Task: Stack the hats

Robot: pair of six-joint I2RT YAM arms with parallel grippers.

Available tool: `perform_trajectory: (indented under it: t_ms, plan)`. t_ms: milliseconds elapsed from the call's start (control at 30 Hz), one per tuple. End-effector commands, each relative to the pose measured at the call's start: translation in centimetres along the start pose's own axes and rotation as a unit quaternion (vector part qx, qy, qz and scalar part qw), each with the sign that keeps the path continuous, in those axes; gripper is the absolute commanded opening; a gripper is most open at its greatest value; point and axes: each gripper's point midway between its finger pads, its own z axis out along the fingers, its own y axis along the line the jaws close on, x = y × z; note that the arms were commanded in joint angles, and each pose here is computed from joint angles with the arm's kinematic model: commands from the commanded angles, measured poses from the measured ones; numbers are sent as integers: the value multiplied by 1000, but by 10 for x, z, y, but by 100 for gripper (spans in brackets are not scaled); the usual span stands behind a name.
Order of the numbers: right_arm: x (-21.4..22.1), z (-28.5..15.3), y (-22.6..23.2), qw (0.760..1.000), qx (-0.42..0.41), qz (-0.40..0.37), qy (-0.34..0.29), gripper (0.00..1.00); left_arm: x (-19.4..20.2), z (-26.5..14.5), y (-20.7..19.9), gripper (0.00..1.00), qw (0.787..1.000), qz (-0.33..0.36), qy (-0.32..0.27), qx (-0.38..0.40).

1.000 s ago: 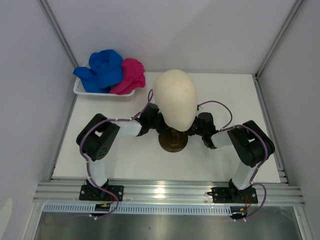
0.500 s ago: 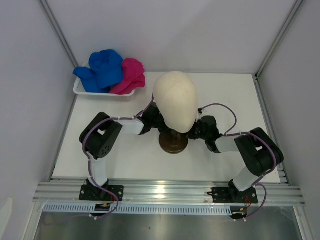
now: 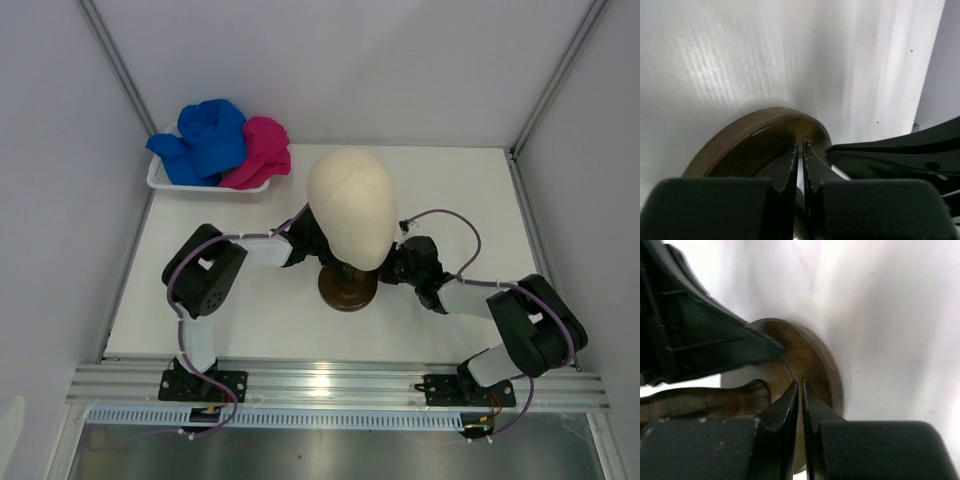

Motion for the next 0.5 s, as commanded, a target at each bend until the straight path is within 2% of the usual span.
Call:
perform_trajectory:
  t_ms: [0,100,133,200,233,300,333,367,400,433,467]
  plan:
    - [-31,-7,-4,997,41,-46,-36,10,-38,-28,9,11,998,18,-47,-30]
    - [-67,-21,-7,996,49,-38,-71,16,-72,-54,22,16,996,-5,-83,-28]
    - [-93,-32,-12,993,49,-26,-102,18,-79,-62,27,21,995,-10,-93,-29]
    - [-116,-44,-14,991,35,-18,-125,22,-97,-87,27,30,992,-2,-123,-32]
    - [-133,-54,-27,988,48,-11,-145,25,-106,-97,29,43,989,4,-139,-50]
    - [-162,-71,-26,982,53,-19,-181,40,-122,-121,22,55,984,35,-164,-65]
    - [-168,-77,-32,980,67,-28,-185,46,-127,-132,19,65,983,40,-165,-75]
    - [-189,-90,-29,974,71,-37,-211,60,-136,-143,11,70,980,58,-175,-75]
    - [-200,-98,-30,970,83,-45,-225,68,-143,-157,7,75,978,62,-186,-76]
    - [-207,-104,-32,966,96,-63,-231,84,-146,-168,3,82,977,70,-185,-83]
    - [-224,-113,-25,960,98,-77,-249,91,-157,-182,-5,84,973,76,-202,-87]
